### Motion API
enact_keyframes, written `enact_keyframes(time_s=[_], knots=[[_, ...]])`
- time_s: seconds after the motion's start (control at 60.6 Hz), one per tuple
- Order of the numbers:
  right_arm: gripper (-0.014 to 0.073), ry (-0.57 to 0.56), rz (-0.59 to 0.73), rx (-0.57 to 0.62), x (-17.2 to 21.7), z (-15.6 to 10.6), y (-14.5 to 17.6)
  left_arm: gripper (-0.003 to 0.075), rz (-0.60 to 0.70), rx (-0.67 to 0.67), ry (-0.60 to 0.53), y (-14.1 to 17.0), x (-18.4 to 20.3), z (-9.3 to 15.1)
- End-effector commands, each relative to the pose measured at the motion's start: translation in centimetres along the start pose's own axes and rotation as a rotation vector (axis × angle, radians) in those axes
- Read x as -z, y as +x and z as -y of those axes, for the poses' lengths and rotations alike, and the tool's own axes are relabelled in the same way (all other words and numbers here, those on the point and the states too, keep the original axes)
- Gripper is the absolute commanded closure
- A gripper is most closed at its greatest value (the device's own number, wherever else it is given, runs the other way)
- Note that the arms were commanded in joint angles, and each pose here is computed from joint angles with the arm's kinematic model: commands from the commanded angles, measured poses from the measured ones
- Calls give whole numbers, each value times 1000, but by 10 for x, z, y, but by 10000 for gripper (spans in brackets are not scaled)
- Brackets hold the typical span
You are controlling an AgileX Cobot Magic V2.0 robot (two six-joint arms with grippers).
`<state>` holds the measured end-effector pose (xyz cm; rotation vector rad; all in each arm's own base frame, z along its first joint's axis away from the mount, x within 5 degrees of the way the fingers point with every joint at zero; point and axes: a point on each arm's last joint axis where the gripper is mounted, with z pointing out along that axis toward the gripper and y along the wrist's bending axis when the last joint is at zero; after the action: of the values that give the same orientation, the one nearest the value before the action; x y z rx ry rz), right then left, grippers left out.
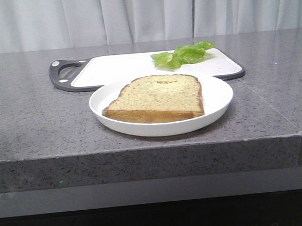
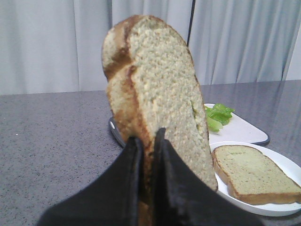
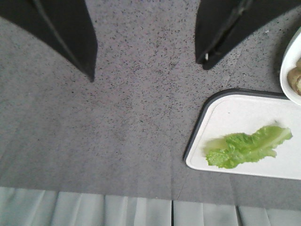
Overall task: Left arm grabs bread, right arm adds lettuce
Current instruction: 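Lift the top bread slice with the left gripper and hold it aside, then move the right gripper to the lettuce leaf on the cutting board and grasp it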
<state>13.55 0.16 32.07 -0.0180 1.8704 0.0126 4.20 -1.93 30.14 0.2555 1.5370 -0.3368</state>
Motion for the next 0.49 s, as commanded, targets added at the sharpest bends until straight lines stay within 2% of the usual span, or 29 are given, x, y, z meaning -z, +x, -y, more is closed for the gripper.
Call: enact_keyframes(time_s=[0.0,0.28,0.478], knots=[[118,-19,42,49,-19,-3,-30,739,119,7,-10,-18,2,-1],[118,-178,-122,162,-108,-45,-66,739,119,7,-10,-18,2,-1],[118,-232,-212,198,-163,-72,-82,739,119,7,-10,-18,2,-1]])
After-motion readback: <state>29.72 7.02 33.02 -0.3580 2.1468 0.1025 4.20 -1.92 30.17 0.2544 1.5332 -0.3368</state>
